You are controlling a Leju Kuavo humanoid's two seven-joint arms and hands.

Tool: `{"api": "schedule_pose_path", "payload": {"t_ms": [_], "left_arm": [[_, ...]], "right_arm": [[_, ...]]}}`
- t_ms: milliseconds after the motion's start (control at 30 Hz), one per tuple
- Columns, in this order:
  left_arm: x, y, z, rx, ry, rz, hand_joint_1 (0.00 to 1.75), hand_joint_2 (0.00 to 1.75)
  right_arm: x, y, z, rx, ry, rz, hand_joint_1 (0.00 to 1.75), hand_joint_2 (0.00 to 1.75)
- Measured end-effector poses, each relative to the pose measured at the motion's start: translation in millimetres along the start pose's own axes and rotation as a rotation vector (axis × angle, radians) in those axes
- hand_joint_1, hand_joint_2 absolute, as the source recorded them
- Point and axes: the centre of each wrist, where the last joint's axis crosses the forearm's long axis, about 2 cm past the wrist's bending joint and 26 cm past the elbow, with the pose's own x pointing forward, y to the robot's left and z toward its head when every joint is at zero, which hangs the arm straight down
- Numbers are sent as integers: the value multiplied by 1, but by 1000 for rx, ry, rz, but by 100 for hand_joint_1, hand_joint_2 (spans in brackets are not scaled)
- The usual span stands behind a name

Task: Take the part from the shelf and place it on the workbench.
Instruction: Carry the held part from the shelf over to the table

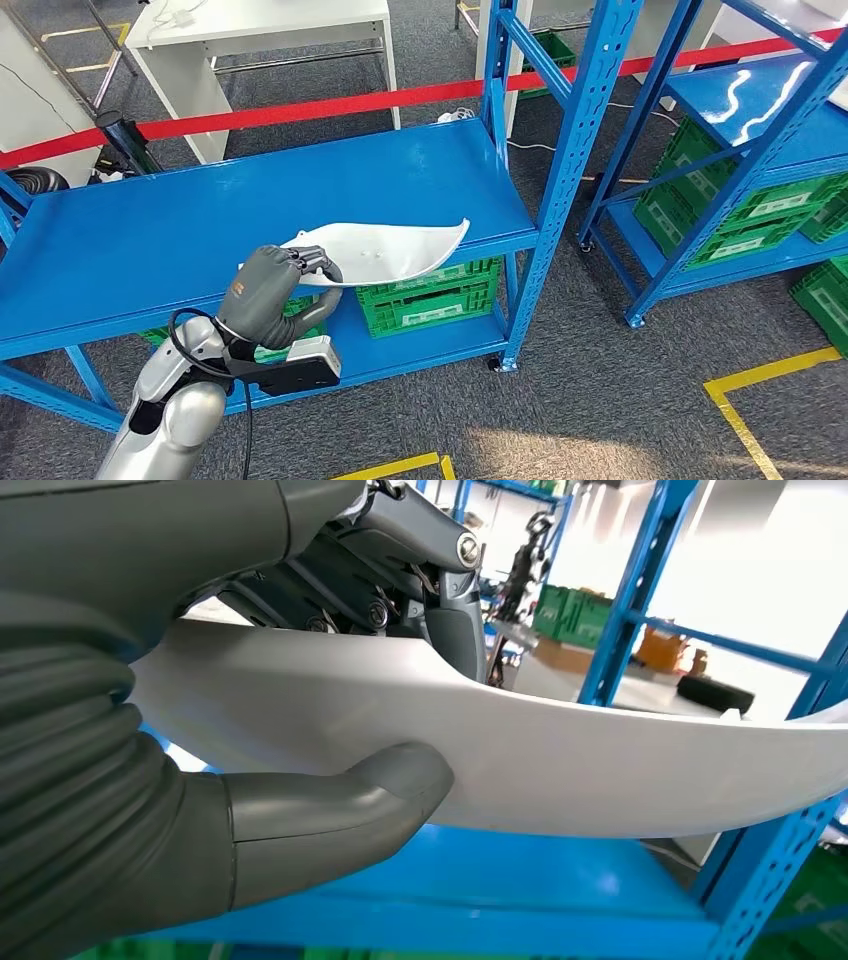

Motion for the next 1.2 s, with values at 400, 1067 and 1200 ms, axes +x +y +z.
{"api": "schedule_pose_path", "payload": {"t_ms": [400, 1067, 1200], "left_arm": [[-7, -4, 9, -4, 28, 22, 157, 175], [-25, 0, 8, -14, 40, 48, 157, 175], [-29, 3, 7, -10, 38, 47, 157, 175]], "right_arm": [[0, -1, 0, 4, 0, -4, 0, 0], [2, -1, 0, 1, -3, -7, 0, 0], [2, -1, 0, 8, -2, -4, 0, 0]]}}
